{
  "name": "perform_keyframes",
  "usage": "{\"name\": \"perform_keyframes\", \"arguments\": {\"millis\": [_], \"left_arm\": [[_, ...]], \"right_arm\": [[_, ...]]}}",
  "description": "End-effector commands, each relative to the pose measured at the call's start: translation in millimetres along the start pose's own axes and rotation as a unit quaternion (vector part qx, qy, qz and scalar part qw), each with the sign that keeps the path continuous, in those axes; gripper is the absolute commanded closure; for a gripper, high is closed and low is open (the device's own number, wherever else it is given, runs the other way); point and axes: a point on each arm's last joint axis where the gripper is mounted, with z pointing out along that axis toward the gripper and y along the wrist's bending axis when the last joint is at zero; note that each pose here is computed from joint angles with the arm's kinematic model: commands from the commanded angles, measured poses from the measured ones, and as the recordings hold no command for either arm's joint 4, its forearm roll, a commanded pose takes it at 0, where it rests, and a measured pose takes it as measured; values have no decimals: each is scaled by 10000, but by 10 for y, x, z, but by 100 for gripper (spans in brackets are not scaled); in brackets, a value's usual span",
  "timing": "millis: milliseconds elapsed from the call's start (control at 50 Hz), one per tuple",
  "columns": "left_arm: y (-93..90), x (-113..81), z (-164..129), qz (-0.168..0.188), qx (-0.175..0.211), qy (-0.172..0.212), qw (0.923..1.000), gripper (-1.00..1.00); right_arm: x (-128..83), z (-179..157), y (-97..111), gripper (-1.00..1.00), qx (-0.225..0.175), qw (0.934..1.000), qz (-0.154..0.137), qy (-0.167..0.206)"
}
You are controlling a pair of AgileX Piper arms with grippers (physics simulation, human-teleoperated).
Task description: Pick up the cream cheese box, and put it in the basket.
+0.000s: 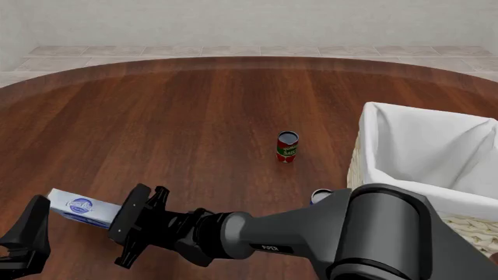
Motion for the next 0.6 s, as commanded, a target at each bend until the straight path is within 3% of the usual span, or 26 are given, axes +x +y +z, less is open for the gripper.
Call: {"name": "perform_keyframes", "arguments": {"millis": [20, 600], "left_arm": [[0, 0, 0, 7, 2, 7, 10000, -100], [-2, 5, 0, 44, 20, 28, 10000, -100]], "right_arm": [[-142, -103, -49, 100, 65, 9998, 69, -187], [-291, -347, -194, 100, 214, 9991, 57, -357]]}}
